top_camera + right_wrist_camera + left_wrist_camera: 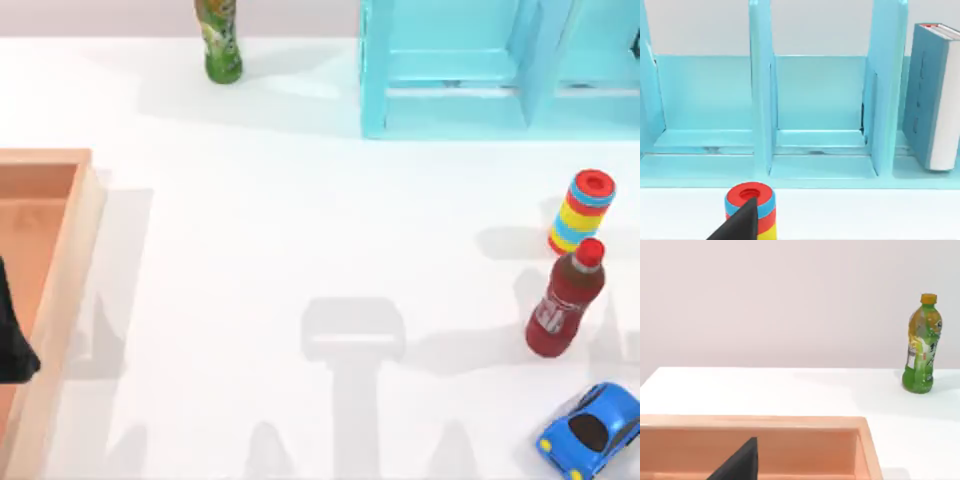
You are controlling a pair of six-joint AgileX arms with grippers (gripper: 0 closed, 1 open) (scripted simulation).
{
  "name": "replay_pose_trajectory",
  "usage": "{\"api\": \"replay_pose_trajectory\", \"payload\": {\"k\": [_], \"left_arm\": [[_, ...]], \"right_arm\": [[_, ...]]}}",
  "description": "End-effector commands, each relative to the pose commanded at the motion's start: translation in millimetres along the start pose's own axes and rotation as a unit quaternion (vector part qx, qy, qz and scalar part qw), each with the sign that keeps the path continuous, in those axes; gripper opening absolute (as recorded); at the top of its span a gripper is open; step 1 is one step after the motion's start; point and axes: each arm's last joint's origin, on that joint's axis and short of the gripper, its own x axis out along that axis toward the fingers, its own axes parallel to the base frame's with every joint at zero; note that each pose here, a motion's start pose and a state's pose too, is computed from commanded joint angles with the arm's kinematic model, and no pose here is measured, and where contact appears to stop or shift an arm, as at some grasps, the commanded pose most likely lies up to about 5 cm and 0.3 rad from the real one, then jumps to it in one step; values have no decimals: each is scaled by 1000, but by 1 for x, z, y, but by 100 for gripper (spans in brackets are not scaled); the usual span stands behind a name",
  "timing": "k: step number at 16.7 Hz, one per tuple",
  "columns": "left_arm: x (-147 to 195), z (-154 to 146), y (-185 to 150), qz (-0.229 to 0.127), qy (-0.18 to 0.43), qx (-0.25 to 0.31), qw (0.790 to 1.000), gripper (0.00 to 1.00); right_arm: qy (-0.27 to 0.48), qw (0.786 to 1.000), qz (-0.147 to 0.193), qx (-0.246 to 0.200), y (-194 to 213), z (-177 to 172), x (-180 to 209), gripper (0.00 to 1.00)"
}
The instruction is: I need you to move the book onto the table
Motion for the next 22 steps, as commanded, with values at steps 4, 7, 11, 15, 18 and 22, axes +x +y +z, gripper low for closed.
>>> {"api": "replay_pose_trajectory", "payload": {"k": [4, 7, 11, 15, 18, 22], "left_arm": [[0, 0, 0, 0, 0, 0, 1000, 100], [0, 0, 0, 0, 0, 0, 1000, 100], [0, 0, 0, 0, 0, 0, 1000, 100], [0, 0, 0, 0, 0, 0, 1000, 100], [0, 0, 0, 0, 0, 0, 1000, 100], [0, 0, 0, 0, 0, 0, 1000, 100]], "right_arm": [[0, 1000, 0, 0, 0, 3, 1, 100], [-1, 1000, -1, -1, -2, 17, 7, 100], [-2, 1000, -1, -2, -7, 44, 29, 100], [-4, 1000, -2, -4, -19, 68, 74, 100], [-5, 1000, -3, -4, -34, 73, 121, 100], [-4, 1000, -4, -4, -64, 51, 185, 100]]}}
